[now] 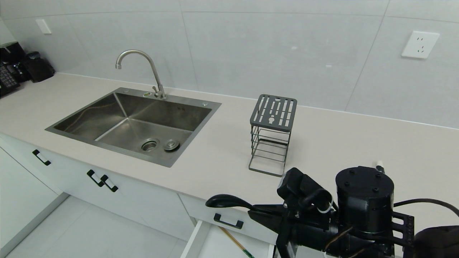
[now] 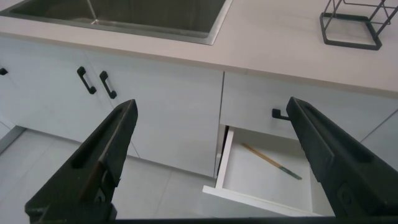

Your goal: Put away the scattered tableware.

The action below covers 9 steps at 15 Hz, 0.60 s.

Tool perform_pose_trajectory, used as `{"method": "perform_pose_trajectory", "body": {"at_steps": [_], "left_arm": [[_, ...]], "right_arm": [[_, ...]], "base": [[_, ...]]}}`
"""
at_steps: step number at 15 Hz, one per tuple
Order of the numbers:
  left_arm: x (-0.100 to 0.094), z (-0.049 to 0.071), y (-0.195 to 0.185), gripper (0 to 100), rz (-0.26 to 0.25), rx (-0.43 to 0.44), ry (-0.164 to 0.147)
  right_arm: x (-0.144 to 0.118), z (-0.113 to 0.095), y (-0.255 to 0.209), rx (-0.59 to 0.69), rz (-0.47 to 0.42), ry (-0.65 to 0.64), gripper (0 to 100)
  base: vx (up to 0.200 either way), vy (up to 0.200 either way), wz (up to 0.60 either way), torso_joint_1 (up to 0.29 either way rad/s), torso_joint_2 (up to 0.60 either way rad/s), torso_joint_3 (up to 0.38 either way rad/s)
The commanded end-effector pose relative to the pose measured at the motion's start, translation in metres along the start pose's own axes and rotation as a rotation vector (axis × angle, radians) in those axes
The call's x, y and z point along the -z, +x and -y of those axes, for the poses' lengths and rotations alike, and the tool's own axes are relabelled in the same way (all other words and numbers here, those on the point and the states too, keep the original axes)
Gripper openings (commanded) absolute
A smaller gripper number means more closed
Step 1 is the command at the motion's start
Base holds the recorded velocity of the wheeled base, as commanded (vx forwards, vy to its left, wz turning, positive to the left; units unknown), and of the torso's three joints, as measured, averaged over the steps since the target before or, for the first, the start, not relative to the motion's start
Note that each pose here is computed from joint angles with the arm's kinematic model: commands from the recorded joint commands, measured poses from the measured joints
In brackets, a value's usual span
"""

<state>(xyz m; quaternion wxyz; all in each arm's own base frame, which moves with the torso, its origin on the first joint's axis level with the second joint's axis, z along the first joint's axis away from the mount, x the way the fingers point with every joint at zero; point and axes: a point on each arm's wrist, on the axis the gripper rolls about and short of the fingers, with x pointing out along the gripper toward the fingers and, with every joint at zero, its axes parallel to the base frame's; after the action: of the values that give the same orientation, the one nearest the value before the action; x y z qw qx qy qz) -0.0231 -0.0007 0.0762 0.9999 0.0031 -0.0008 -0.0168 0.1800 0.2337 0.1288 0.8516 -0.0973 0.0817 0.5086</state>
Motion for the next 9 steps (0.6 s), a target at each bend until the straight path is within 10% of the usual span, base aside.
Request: {"method": "perform_pose_trajectory", "body": {"at_steps": [1,9], "left_arm": [[0.000,0.000,0.000,100,0.000,0.000,0.000],[0.000,0.000,0.000,100,0.000,0.000,0.000]], "right_arm": [[-0.001,-0.011,0.002,-0.040,0.000,0.013,0],[0.000,-0.019,0.016,-0.117,-0.003,-0.002,0]], "base": [[0.000,0.000,0.00,0.000,0.00,0.000],[0.000,0.000,0.00,0.000,0.00,0.000]]}}
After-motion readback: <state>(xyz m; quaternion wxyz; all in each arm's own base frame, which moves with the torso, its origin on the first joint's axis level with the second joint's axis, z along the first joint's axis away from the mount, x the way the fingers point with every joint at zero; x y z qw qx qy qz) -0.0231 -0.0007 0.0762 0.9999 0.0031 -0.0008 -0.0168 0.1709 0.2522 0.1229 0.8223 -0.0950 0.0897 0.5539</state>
